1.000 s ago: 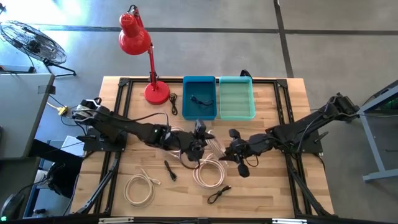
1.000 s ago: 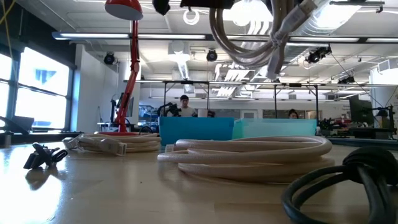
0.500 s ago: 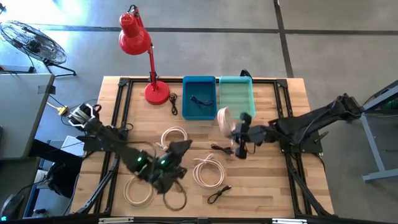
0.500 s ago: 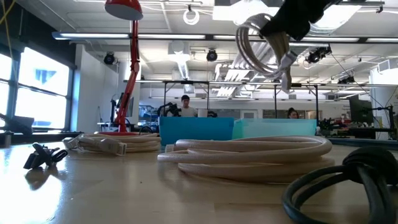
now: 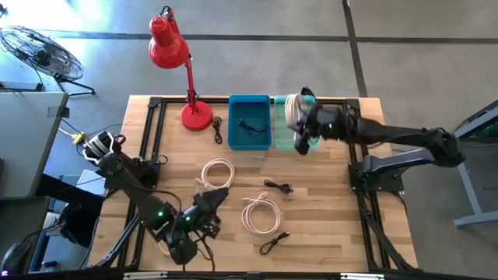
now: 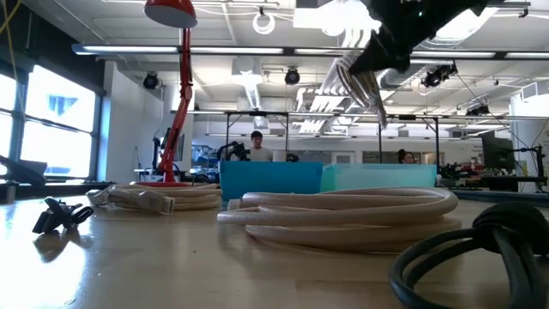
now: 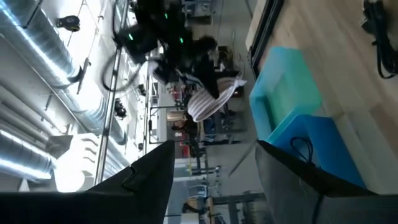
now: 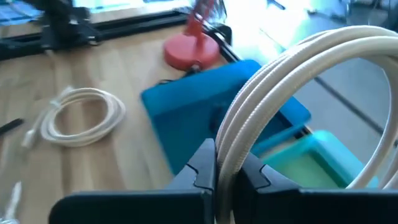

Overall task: Pick & Place USB Port
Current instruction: Put the brown HDMI cable into the green bin

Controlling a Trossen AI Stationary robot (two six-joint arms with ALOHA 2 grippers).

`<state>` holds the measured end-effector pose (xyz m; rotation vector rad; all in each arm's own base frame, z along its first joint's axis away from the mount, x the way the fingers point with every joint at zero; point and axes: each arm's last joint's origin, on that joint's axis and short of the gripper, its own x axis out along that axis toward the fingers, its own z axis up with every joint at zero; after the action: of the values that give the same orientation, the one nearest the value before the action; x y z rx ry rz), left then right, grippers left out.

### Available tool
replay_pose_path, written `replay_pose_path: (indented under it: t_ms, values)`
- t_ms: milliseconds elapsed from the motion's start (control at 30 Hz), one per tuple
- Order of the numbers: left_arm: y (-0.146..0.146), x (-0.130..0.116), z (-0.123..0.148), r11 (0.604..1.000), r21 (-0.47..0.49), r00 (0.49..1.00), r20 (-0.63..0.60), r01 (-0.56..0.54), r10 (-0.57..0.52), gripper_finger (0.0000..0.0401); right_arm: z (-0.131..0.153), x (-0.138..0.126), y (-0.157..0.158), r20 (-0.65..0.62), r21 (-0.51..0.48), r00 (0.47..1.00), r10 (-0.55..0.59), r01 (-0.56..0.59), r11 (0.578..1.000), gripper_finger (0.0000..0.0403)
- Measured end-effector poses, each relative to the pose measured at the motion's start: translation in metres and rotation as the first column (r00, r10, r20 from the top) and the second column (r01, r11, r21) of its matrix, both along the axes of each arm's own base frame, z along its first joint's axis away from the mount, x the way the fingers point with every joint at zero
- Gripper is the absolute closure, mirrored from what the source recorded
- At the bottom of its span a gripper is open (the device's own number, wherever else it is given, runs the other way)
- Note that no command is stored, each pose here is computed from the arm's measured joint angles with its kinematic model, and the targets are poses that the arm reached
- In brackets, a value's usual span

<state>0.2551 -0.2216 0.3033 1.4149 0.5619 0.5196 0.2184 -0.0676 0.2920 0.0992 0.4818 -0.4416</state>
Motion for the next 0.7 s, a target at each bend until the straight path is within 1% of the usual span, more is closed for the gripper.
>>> replay_pose_path:
  t_ms: [200,333,533,700]
  values:
    - [-0.003,-0.001,-0.001,0.996,-0.079,0.999,0.028,0.043,-0.041,0.0184,-0.014,-0.006,-0.041,-0.051,0.086,0.996,-0.074,0.078,0.993,0.0387]
    - [-0.003,0.0,-0.001,0.994,-0.093,0.998,0.02,0.058,-0.057,0.0184,-0.033,-0.002,-0.06,-0.121,0.148,0.989,-0.08,0.098,0.984,0.0394]
    - [-0.003,0.0,-0.002,0.991,-0.116,0.998,0.029,0.066,-0.063,0.0183,-0.067,0.008,-0.08,-0.235,0.22,0.968,-0.093,0.146,0.965,0.0392]
    - [-0.003,0.0,-0.002,0.99,-0.121,0.997,0.031,0.067,-0.064,0.0183,-0.09,0.015,-0.088,-0.316,0.25,0.945,-0.083,0.168,0.954,0.0383]
